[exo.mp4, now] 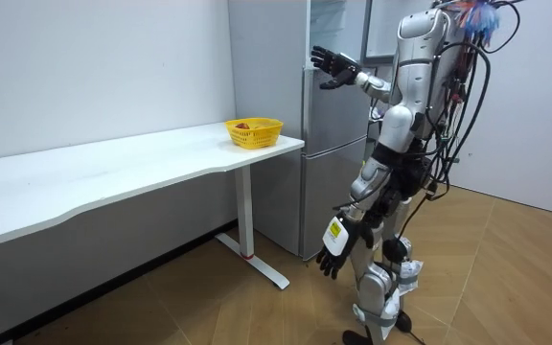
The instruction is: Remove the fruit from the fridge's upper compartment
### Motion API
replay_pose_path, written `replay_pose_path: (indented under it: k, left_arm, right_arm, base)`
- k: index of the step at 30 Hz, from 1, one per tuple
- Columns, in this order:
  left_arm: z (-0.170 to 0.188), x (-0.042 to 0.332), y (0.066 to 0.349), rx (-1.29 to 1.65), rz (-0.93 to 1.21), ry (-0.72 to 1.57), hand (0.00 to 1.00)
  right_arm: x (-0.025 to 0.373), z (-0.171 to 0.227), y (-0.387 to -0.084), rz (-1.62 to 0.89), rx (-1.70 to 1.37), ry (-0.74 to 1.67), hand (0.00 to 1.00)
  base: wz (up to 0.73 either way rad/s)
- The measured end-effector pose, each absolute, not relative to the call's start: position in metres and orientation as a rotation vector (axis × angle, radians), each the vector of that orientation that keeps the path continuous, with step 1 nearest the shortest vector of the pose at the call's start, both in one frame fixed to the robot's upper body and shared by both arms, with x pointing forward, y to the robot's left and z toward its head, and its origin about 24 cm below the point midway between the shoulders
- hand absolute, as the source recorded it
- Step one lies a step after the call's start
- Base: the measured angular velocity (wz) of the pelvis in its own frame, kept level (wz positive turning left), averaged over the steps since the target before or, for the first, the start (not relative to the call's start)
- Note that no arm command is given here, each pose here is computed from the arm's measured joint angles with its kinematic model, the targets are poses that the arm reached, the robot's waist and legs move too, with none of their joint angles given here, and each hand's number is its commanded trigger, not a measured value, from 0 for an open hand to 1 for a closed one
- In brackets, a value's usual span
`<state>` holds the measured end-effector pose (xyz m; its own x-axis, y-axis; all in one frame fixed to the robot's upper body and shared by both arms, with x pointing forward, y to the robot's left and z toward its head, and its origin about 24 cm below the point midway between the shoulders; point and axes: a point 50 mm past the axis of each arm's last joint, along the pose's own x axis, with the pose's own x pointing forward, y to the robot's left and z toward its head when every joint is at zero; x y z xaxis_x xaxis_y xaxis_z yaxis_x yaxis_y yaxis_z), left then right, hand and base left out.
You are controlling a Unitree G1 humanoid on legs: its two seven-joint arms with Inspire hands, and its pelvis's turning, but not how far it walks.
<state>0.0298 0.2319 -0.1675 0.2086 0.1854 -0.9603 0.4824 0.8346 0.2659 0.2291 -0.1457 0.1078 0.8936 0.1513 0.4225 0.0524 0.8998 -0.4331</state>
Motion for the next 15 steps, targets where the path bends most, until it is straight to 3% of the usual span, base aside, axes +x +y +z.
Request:
replay_pose_path:
  k: [6,15]
  left_arm:
    - [-0.168,0.022,0.23,0.587,-0.225,1.376,0.0]
    - [-0.168,0.022,0.229,0.585,-0.22,1.365,0.0]
  right_arm:
    - [0.214,0.096,-0.152,-0.013,-0.414,-0.428,0.0]
    - [0.19,0.073,-0.194,-0.274,-0.407,-0.292,0.0]
  base:
    - [-0.16]
    - [-0.14]
